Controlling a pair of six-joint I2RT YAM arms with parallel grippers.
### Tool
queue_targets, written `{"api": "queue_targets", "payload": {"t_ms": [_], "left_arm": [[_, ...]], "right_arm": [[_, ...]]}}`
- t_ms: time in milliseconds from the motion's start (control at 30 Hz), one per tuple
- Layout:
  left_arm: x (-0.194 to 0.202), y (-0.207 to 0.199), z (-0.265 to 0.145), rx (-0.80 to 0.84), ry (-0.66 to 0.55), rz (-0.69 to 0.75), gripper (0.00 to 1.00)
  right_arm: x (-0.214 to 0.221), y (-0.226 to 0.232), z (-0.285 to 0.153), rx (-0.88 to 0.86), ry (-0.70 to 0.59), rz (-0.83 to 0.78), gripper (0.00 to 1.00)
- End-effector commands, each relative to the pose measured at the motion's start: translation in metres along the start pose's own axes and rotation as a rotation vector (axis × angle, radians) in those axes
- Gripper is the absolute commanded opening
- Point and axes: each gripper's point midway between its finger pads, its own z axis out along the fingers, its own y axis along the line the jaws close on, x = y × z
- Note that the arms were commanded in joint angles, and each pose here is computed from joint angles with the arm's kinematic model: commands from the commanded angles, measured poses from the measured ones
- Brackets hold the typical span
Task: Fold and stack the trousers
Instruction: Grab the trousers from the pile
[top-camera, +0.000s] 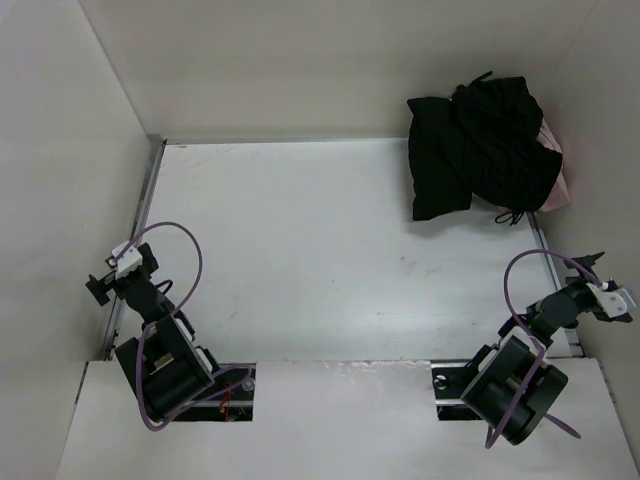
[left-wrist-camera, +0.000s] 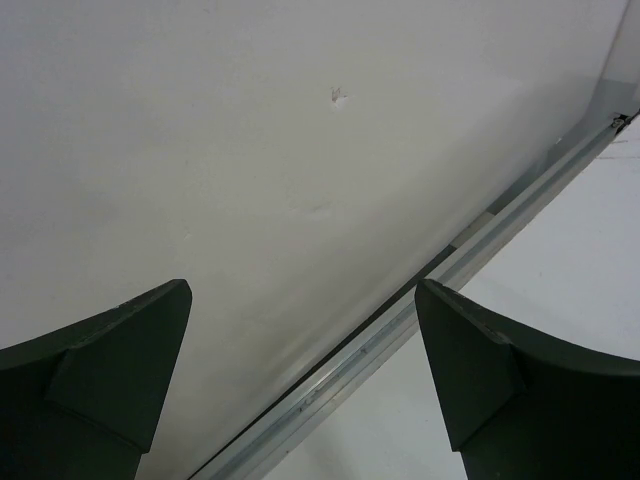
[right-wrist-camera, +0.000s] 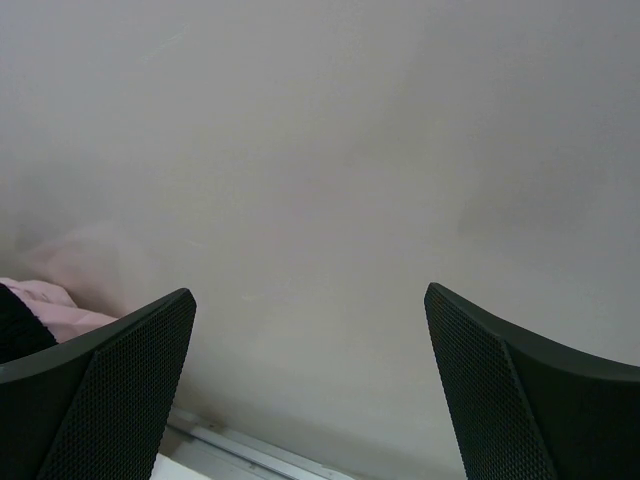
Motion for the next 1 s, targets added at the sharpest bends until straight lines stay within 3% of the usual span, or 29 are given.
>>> {"api": "queue_targets", "payload": {"t_ms": [0, 200, 333, 400, 467, 567, 633, 733, 900, 967], "left_arm": [[-0.041, 0.007, -0.005, -0.029, -0.181, -0.048, 1.0], [-0.046, 0.005, -0.004, -0.017, -0.192, -0.043, 1.0], [-0.087, 0.014, -0.005, -0.072, -0.309, -0.02, 1.0], [-0.115, 0.007, -0.006, -0.076, -0.365, 0.056, 1.0], [-0.161, -0.01, -0.007, -0.034, -0.471, 0.072, 1.0], [-0.218, -0.071, -0.006, 0.207, -0.572, 0.095, 1.0], [-0.231, -0.143, -0.007, 0.488, -0.505, 0.143, 1.0], [-0.217, -0.244, -0.029, 0.871, -0.239, 0.145, 1.0], [-0.203, -0.339, -0.077, 1.22, 0.152, 0.069, 1.0], [-0.199, -0.362, -0.099, 1.346, 0.243, 0.042, 1.0]], "right_arm": [[-0.022, -0.006, -0.018, -0.013, -0.121, 0.048, 1.0], [-0.023, -0.006, -0.018, -0.013, -0.124, 0.047, 1.0], [-0.027, 0.004, -0.01, -0.045, -0.125, 0.037, 1.0], [-0.048, 0.038, -0.008, -0.2, -0.167, -0.051, 1.0], [-0.086, 0.104, -0.025, -0.476, -0.262, -0.14, 1.0], [-0.142, 0.208, -0.048, -0.826, -0.384, -0.115, 1.0], [-0.145, 0.283, -0.054, -0.986, -0.383, -0.1, 1.0], [-0.119, 0.359, -0.061, -1.076, -0.219, -0.128, 1.0], [-0.107, 0.415, -0.061, -1.048, -0.081, -0.168, 1.0], [-0.08, 0.431, -0.042, -1.049, 0.098, -0.167, 1.0]]}}
